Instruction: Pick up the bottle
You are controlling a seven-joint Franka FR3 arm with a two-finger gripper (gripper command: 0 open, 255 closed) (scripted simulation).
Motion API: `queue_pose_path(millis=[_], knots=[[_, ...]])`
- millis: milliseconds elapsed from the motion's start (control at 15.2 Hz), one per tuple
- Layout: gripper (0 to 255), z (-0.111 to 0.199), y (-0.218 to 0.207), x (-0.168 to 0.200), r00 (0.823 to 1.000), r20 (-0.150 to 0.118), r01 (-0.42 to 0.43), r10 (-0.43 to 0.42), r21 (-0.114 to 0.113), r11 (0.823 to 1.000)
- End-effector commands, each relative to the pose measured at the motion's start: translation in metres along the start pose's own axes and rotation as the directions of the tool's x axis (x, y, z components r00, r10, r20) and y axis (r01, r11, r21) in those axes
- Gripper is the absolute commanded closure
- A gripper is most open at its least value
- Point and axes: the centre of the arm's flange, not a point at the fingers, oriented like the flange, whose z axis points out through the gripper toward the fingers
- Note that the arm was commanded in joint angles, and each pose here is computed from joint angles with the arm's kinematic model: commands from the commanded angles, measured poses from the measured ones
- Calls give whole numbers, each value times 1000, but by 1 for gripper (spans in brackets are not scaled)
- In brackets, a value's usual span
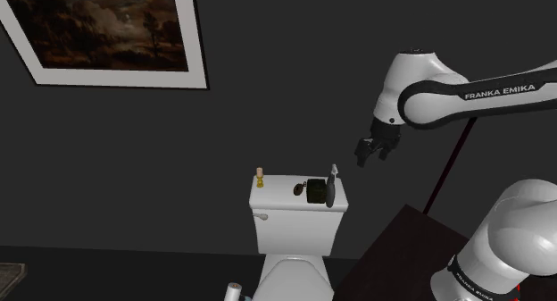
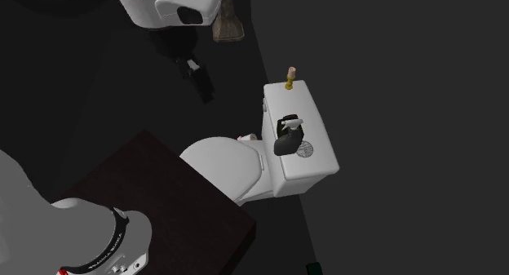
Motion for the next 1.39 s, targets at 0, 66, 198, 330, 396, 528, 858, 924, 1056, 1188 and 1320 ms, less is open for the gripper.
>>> queue_pose_path(millis=[0, 66, 198, 330, 396, 528, 858, 924, 1056, 1188, 1320], knots=[[0, 23, 0, 4, 999, -35, -28, 28, -7, 1000], [0, 35, 0, 7, 998, -49, -42, 41, -11, 999], [0, 59, 1, 13, 995, -79, -70, 68, -19, 997], [0, 83, 2, 20, 990, -108, -97, 94, -25, 995], [0, 95, 3, 24, 987, -123, -111, 107, -28, 993], [0, 119, 5, 32, 979, -153, -139, 133, -34, 990], [0, 177, 11, 55, 954, -227, -209, 194, -43, 977], [0, 189, 13, 59, 948, -242, -223, 206, -45, 974], [0, 211, 16, 70, 935, -271, -251, 230, -47, 967], [0, 234, 21, 81, 920, -300, -279, 252, -48, 959], [0, 256, 25, 92, 904, -329, -306, 274, -48, 951]])
